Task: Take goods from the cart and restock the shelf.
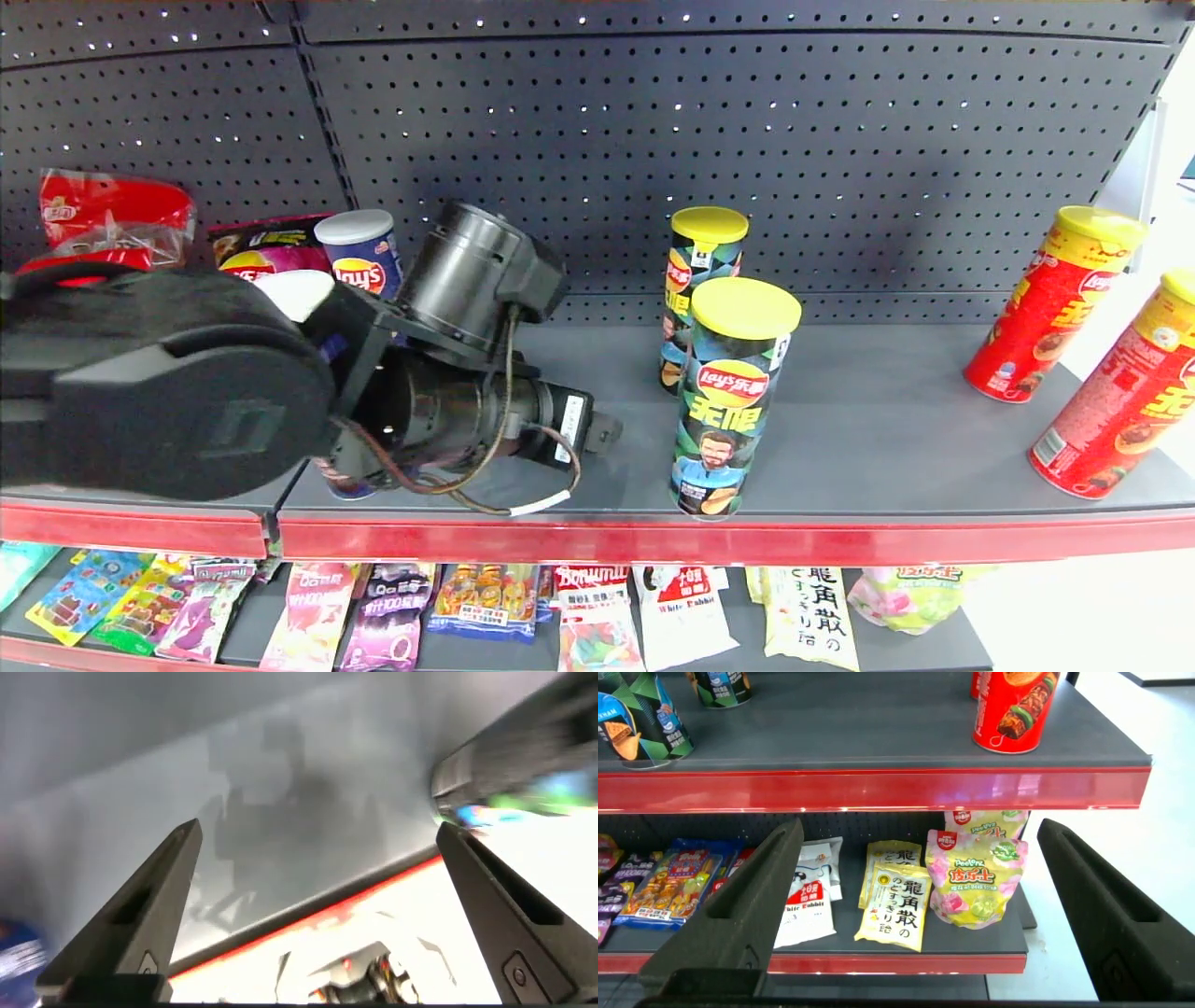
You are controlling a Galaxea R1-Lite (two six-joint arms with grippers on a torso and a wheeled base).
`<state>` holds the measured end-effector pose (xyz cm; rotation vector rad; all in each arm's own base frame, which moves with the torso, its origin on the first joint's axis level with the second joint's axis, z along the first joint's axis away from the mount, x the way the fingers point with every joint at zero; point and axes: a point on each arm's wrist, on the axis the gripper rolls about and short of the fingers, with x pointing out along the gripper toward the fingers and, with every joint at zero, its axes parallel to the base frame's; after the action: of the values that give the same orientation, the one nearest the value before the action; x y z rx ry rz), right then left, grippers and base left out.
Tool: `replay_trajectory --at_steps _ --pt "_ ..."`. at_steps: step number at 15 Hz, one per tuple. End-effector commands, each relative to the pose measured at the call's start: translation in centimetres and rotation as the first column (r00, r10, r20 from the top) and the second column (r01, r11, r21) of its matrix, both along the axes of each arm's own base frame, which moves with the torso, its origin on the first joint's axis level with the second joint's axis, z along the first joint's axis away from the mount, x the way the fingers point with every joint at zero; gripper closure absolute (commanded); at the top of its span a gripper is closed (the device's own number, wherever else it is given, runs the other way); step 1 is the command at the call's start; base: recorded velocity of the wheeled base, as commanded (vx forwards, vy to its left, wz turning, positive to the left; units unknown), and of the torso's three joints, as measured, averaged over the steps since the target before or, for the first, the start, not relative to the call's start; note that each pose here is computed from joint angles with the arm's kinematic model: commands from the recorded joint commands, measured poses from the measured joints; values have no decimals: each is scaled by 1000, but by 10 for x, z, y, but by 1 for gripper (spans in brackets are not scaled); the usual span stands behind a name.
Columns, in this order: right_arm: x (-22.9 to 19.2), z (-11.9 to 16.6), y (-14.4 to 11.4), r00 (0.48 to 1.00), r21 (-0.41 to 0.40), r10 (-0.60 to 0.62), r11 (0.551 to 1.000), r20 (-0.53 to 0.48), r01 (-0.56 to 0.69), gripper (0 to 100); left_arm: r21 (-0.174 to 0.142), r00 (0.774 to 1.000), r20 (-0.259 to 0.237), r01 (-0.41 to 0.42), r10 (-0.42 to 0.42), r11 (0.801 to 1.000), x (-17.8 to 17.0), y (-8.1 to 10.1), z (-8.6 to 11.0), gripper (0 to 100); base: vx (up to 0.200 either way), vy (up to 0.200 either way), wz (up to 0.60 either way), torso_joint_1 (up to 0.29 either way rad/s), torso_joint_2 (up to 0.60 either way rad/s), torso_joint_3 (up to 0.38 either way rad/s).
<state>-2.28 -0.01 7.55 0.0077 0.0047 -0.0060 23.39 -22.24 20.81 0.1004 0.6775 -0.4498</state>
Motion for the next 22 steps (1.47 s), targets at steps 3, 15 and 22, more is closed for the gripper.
replay_trajectory --at_steps 3,15,22 --pt "0 0 0 1000 0 0 1000 -1 0 0 -6 971 160 181 -177 984 -68 36 45 0 0 0 0 0 0 0" --pt "0 0 0 1000 0 0 1000 -1 0 0 -99 799 460 -388 388 916 -232 227 -26 0 0 0 0 0 0 0" --pt "0 0 0 1000 0 0 1000 -1 0 0 -136 641 344 -689 687 711 -275 225 -109 0 0 0 0 0 0 0"
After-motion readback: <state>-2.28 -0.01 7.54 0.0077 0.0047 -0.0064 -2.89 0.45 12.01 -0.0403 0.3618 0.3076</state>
